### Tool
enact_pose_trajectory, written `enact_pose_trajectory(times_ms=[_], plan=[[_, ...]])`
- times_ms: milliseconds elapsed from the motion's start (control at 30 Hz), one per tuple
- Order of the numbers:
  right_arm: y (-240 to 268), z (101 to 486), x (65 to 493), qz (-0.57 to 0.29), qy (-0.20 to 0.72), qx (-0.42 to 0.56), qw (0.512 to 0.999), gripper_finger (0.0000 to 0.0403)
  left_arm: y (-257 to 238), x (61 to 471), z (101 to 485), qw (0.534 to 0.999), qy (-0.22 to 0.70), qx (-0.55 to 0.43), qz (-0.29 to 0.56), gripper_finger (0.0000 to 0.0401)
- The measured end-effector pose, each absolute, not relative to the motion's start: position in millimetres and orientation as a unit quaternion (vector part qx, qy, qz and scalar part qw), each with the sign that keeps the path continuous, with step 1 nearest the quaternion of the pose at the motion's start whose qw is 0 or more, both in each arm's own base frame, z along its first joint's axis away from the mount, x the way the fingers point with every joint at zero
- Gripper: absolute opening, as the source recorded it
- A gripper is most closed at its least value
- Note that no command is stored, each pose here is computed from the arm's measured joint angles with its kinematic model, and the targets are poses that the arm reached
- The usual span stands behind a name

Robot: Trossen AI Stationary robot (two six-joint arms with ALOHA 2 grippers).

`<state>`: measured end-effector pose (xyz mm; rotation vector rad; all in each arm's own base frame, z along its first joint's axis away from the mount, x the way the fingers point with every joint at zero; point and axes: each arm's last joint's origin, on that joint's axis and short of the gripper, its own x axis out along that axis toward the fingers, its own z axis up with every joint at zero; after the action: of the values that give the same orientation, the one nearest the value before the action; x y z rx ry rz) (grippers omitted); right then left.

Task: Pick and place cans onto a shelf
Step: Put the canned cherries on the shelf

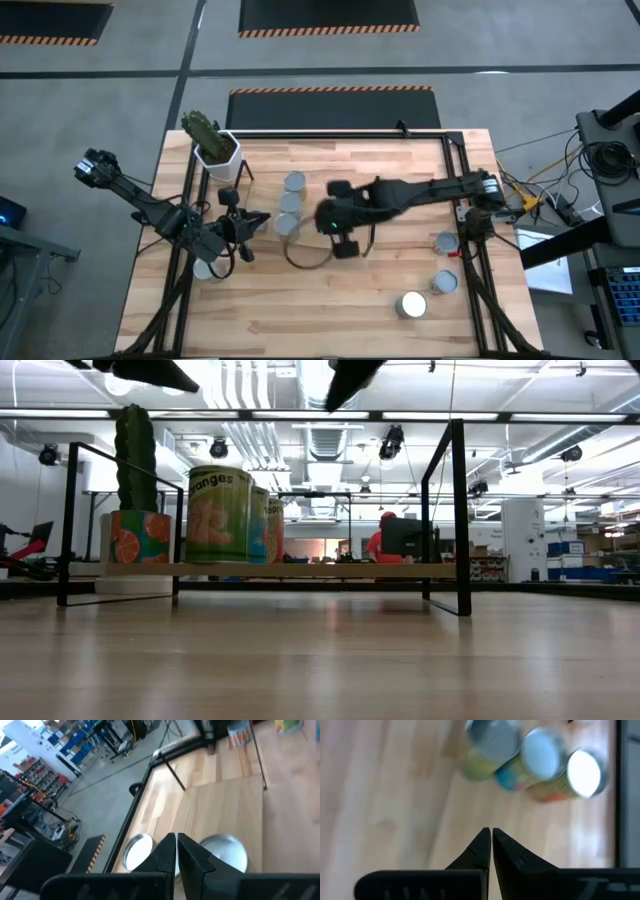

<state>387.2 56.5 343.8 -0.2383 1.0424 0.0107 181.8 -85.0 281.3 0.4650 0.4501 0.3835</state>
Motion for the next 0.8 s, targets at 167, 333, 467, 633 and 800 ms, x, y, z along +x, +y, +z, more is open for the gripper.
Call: enact_pose_trajectory(times_ms=[167,333,467,633,800], plan=[[98.1,347.5,348.0,0.016,0.503,-0.071,0.861,0.0009,-88.2,186.9,291.5,0.941,0.179,0.22,0.184,0.0],[126.9,342.7,303.8,0.008,0.513,-0.006,0.858,0.0009,-90.9,191.1,303.8,0.953,0.129,0.2,0.186,0.0],[136.9,328.1,269.6,-0.002,0.549,0.074,0.833,0.0009,-92.1,193.0,312.7,0.962,0.092,0.173,0.19,0.0],[164.1,303.3,225.9,0.028,0.58,0.058,0.812,0.0009,-92.6,193.8,319.0,0.969,0.063,0.138,0.194,0.0],[191.1,283.0,189.9,0.028,0.553,0.01,0.833,0.0009,-93.4,195.1,318.3,0.976,0.051,0.08,0.198,0.0]])
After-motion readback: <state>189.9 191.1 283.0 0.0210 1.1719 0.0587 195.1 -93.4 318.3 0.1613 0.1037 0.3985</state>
